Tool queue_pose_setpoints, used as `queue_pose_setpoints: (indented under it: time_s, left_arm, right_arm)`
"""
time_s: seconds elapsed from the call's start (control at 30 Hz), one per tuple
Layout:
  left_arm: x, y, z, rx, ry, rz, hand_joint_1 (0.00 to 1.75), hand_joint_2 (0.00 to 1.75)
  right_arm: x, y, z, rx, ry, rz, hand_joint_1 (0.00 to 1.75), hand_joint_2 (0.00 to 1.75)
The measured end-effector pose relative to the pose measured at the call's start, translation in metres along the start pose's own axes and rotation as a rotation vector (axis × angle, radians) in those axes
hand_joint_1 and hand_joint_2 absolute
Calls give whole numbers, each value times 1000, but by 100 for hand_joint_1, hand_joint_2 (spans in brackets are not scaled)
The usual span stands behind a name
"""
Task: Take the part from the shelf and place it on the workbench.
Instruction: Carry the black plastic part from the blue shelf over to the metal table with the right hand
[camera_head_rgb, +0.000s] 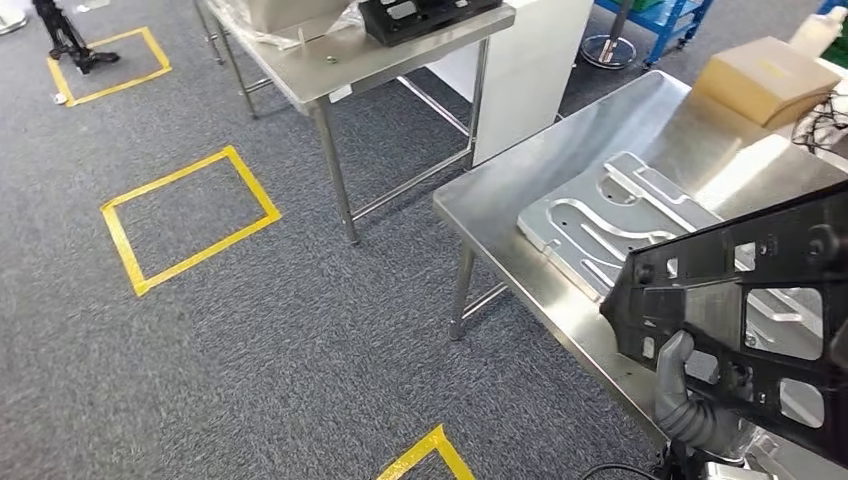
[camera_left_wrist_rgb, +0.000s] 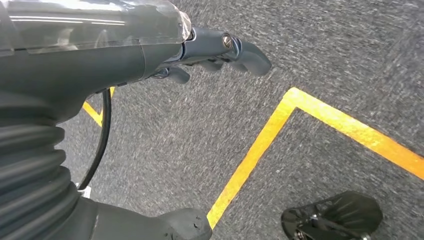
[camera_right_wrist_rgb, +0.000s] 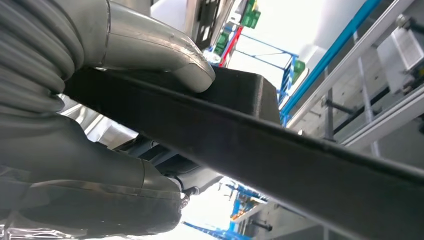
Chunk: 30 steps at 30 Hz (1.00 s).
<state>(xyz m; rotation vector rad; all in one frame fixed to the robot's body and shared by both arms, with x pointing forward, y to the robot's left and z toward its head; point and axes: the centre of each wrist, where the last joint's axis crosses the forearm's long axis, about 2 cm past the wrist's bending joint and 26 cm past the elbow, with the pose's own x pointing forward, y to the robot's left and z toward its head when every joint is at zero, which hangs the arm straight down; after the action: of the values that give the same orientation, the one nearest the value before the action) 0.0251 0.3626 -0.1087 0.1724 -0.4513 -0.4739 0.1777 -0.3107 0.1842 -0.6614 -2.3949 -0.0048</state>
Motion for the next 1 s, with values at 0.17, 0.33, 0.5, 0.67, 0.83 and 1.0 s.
queue_pose_setpoints:
  time_s: [0.17, 0.33, 0.5, 0.67, 0.83, 1.0]
  left_arm:
    - [-1, -1, 0, -2, 1, 0, 0, 175]
    - [-3, -3, 2, -6, 6, 0, 0, 175]
    - [-3, -2, 1, -1, 5, -1, 0, 175]
    - [-2, -2, 1, 10, 8, 2, 0, 175]
    - [-1, -2, 1, 13, 12, 8, 0, 175]
    - [1, -2, 0, 9, 7, 6, 0, 175]
  right_arm:
    - [0, 0, -1, -2, -4, -1, 175, 175]
    - [-1, 0, -1, -1, -2, 1, 175, 175]
    - [-1, 0, -1, -9, 0, 7, 175, 175]
    - [-2, 1, -1, -10, 9, 9, 175, 175]
    - [-3, 2, 0, -6, 15, 11, 175, 175]
    - [-3, 2, -1, -8, 8, 19, 175, 175]
